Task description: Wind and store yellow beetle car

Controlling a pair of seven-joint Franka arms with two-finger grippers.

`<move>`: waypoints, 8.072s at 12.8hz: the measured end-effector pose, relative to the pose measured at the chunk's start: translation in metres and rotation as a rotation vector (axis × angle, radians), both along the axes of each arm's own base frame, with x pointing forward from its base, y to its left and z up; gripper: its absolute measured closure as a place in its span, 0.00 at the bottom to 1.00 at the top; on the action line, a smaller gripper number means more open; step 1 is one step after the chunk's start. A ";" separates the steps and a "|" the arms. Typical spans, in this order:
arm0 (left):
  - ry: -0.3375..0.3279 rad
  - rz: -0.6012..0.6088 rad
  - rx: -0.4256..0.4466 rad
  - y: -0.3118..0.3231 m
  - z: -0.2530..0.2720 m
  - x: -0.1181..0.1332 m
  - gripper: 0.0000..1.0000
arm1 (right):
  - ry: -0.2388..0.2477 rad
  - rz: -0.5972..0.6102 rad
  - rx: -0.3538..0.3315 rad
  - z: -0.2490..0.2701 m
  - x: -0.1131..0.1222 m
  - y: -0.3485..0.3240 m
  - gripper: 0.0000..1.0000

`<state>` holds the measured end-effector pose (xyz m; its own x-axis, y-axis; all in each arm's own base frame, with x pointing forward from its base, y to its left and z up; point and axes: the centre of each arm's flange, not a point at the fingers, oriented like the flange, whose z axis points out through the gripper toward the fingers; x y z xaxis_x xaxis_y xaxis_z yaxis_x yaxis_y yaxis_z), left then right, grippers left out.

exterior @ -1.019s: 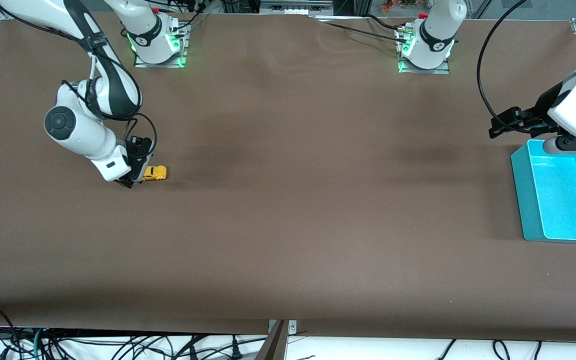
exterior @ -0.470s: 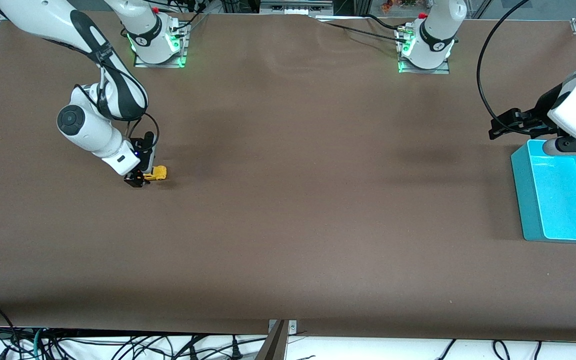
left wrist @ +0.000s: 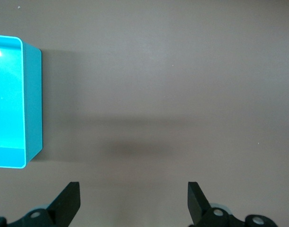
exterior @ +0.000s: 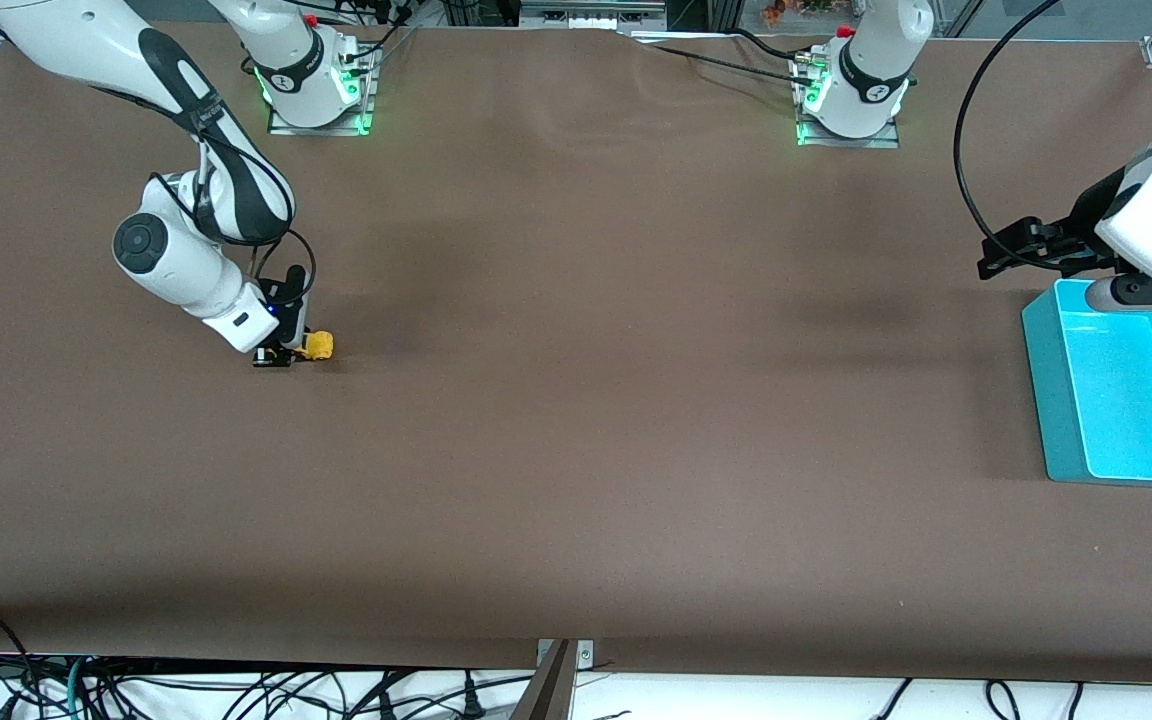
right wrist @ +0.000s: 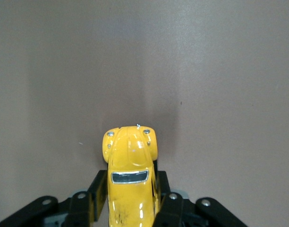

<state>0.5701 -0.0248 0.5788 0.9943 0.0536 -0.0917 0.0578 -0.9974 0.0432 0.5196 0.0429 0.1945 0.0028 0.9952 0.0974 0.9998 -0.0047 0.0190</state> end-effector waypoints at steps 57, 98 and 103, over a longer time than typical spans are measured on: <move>0.001 -0.004 -0.002 -0.002 -0.005 0.010 0.00 | 0.057 -1.186 -0.094 0.378 0.026 0.015 0.00; -0.137 -1.567 0.007 -0.060 -0.362 -0.071 0.00 | 0.115 -1.399 -0.074 0.379 0.033 -0.031 0.00; -0.152 -1.575 0.002 -0.061 -0.398 -0.077 0.00 | 0.116 -1.399 -0.074 0.378 0.033 -0.031 0.00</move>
